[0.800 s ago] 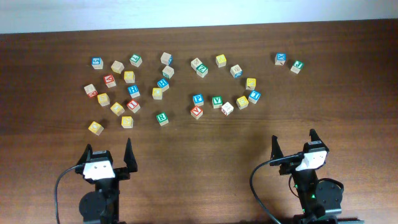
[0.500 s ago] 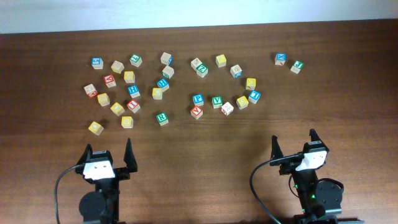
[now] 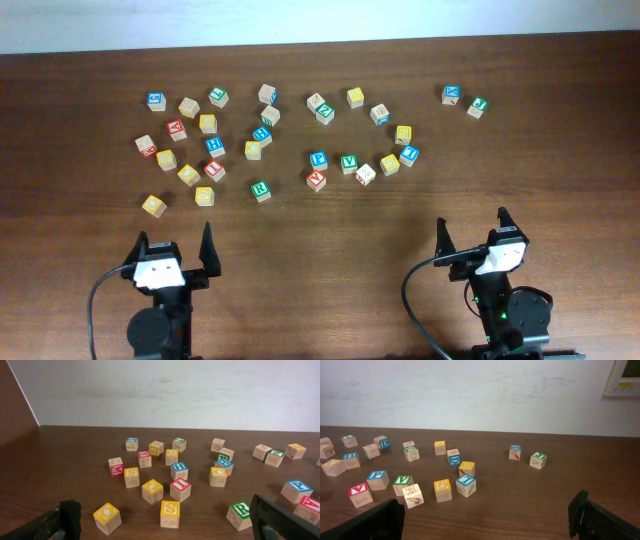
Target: Spell out RSS
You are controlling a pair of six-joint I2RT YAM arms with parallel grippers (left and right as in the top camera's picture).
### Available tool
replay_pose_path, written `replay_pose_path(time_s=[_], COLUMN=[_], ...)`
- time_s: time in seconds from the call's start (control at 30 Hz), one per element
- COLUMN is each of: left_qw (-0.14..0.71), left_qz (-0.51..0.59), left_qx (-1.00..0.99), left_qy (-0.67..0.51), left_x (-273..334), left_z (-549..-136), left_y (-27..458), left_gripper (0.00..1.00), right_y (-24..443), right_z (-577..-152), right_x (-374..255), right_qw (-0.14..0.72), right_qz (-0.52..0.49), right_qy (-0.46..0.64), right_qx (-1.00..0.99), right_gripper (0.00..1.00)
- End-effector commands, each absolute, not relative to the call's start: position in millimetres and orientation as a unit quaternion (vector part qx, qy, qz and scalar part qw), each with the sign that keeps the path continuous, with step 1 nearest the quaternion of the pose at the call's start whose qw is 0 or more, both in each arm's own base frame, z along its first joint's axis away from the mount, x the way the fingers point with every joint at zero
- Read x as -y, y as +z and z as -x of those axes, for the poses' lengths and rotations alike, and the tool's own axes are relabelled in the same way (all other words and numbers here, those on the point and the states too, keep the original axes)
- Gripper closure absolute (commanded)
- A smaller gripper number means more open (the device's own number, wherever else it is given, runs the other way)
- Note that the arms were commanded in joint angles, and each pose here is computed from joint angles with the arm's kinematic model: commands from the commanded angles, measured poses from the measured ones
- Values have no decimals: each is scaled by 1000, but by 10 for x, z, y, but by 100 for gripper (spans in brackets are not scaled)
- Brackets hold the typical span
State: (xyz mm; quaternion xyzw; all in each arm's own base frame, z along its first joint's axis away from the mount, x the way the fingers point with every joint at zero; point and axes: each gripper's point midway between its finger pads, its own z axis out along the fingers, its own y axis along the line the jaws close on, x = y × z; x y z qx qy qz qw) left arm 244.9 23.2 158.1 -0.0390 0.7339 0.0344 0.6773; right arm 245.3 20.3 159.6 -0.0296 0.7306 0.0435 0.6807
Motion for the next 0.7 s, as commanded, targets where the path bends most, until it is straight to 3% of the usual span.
replay_pose_path(time_s=[0.0, 0.57, 0.67], left_qw=[678, 677, 701], left_qz=[41, 41, 57], left_qx=[-734, -734, -708], left_qy=[29, 29, 67], left_x=[-228, -228, -361], left_z=[-2449, -2449, -2438], left_y=[1562, 1560, 1736], left_gripper=[1, 1, 1], right_y=[1571, 1571, 1571], right_z=[-2454, -2454, -2454], right_x=[-179, -179, -179], right_qw=[680, 680, 680], right_qz=[27, 27, 27], right_qy=[38, 38, 38], right_qx=[-732, -732, -732], right_gripper=[2, 2, 2])
